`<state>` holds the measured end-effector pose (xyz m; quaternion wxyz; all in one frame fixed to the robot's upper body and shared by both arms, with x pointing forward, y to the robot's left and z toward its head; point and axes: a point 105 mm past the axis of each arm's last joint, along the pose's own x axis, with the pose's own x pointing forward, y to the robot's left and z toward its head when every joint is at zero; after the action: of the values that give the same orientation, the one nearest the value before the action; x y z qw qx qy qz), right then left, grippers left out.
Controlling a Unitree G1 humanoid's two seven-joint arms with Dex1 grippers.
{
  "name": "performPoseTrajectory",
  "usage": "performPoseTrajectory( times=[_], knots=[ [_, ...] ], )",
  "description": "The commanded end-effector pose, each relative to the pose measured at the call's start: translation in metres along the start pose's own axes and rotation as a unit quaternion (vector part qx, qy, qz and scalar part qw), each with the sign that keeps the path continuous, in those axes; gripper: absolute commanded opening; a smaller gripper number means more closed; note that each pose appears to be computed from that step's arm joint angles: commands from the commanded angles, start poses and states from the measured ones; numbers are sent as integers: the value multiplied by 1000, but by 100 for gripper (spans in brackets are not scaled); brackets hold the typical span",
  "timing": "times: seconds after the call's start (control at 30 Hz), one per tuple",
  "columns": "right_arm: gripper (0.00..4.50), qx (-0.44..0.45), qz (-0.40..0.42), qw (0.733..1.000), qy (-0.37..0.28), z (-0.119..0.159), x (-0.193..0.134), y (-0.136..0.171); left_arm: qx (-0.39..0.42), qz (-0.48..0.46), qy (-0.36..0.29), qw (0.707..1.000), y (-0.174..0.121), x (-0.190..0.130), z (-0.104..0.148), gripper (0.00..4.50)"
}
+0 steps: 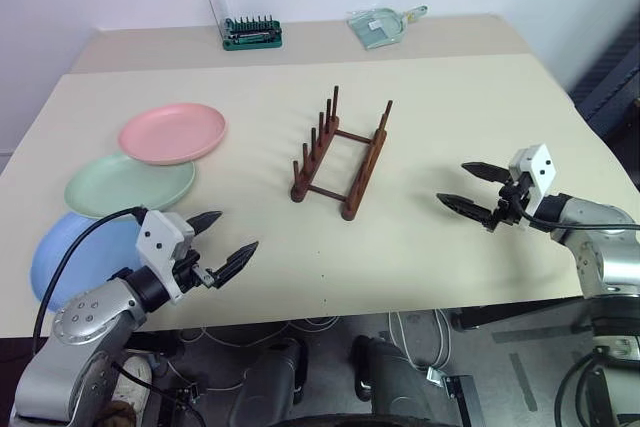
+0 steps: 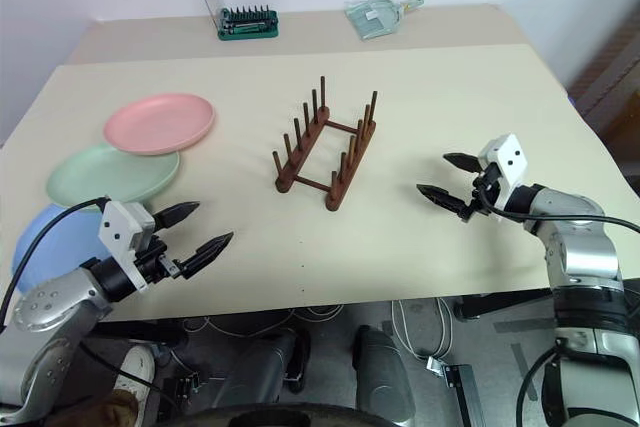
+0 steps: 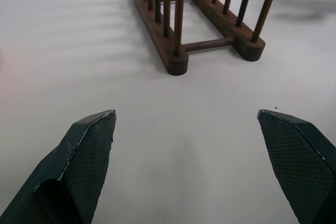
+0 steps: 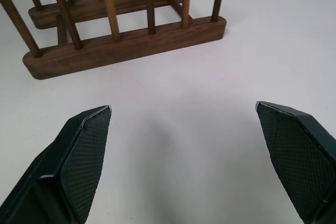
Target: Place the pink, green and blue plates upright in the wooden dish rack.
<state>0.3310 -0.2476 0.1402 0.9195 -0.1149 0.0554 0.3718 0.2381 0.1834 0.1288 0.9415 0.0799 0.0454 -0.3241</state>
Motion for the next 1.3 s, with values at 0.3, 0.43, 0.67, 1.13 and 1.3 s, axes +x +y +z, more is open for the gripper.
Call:
performPoseTrajectory(
  times=[0.3, 0.43, 0.67, 1.13, 1.3],
  knots=[
    [450, -18, 7, 999, -28, 17, 13, 5, 7, -22, -9, 1000, -14, 8, 3, 444],
    [450, -19, 18, 999, -27, 19, 13, 17, -3, -57, -4, 998, -34, 19, -3, 444],
    [450, -16, 26, 999, -32, 27, 18, 39, 5, -90, 17, 996, -46, 48, -19, 444],
    [450, -5, 26, 998, -56, 38, 14, 52, -12, -143, 31, 989, -90, 144, -33, 444],
    [450, 17, 46, 998, -47, 28, 12, 63, -9, -94, 53, 994, -94, 168, -37, 444]
  ],
)
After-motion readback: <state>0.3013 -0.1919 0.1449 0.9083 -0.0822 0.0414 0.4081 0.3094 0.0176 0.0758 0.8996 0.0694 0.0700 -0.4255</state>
